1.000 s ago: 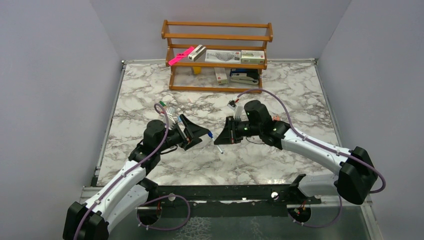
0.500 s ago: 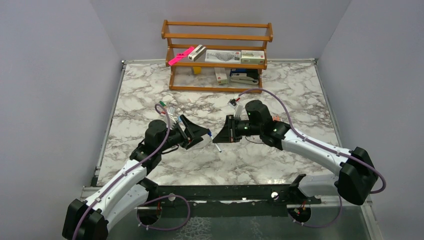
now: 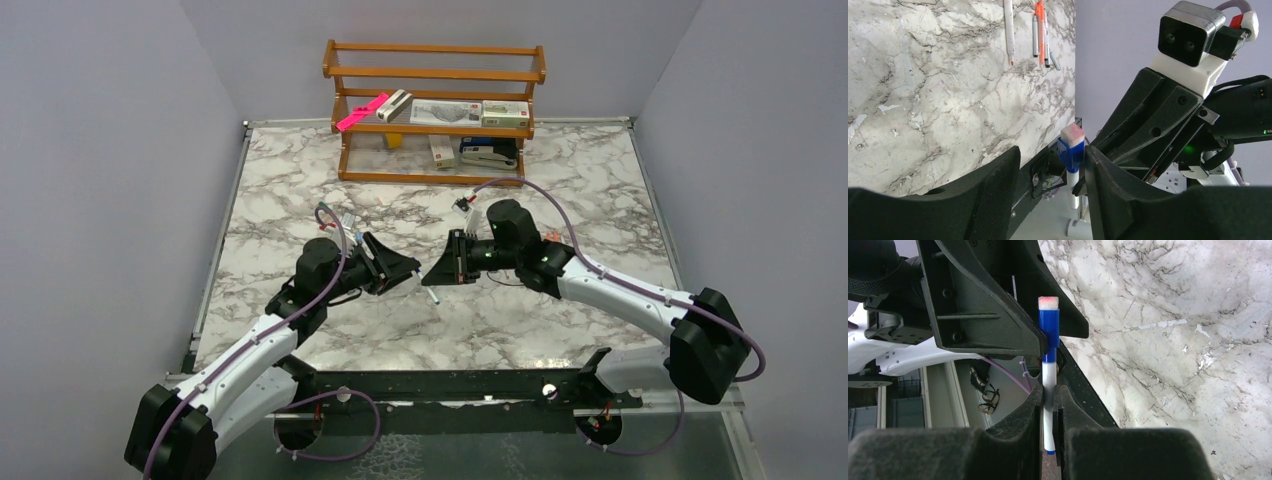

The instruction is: Open the pen caps

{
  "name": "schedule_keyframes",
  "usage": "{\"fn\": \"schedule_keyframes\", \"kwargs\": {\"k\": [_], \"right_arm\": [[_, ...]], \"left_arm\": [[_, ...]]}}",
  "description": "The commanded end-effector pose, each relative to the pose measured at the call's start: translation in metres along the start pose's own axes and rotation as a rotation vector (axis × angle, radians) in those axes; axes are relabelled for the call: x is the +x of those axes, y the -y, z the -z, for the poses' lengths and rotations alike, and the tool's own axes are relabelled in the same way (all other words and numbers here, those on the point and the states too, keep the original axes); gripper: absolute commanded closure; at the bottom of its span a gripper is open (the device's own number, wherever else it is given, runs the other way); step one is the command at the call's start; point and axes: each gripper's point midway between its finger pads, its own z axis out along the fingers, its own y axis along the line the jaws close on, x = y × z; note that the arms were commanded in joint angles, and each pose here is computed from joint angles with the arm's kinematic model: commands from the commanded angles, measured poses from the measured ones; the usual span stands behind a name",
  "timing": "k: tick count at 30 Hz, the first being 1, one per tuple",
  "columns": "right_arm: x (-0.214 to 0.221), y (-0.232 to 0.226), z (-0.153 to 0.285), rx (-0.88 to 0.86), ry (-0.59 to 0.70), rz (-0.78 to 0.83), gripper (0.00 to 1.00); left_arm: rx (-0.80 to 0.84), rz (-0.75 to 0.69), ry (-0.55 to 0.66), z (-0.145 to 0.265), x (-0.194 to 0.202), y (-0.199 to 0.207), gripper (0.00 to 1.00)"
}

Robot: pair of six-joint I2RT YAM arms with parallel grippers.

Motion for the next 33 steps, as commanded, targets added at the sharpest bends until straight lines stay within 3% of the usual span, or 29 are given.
{"fn": "schedule_keyframes", "kwargs": {"k": [1, 25, 29, 33], "right_arm": [[0.001, -0.009, -0.003, -0.048, -0.01, 0.01, 0.93], [0.002, -0.006, -0.009, -0.047, -0.015, 0.002, 0.93], [0.004, -0.005, -0.011, -0.044, -0.018, 0.003, 0.93], [0.005, -0.005, -0.011, -0.041, -0.019, 0.001, 0.92]], "left_arm": [[0.044, -0.019, 0.032, -0.003, -0.007, 0.015, 0.5], [0.044, -0.025, 0.014, -0.007, 0.001, 0.016, 0.75], [0.045, -0.027, 0.01, -0.008, 0.003, 0.017, 0.87], [0.042, -0.027, 0.006, -0.009, 0.004, 0.017, 0.92]]}}
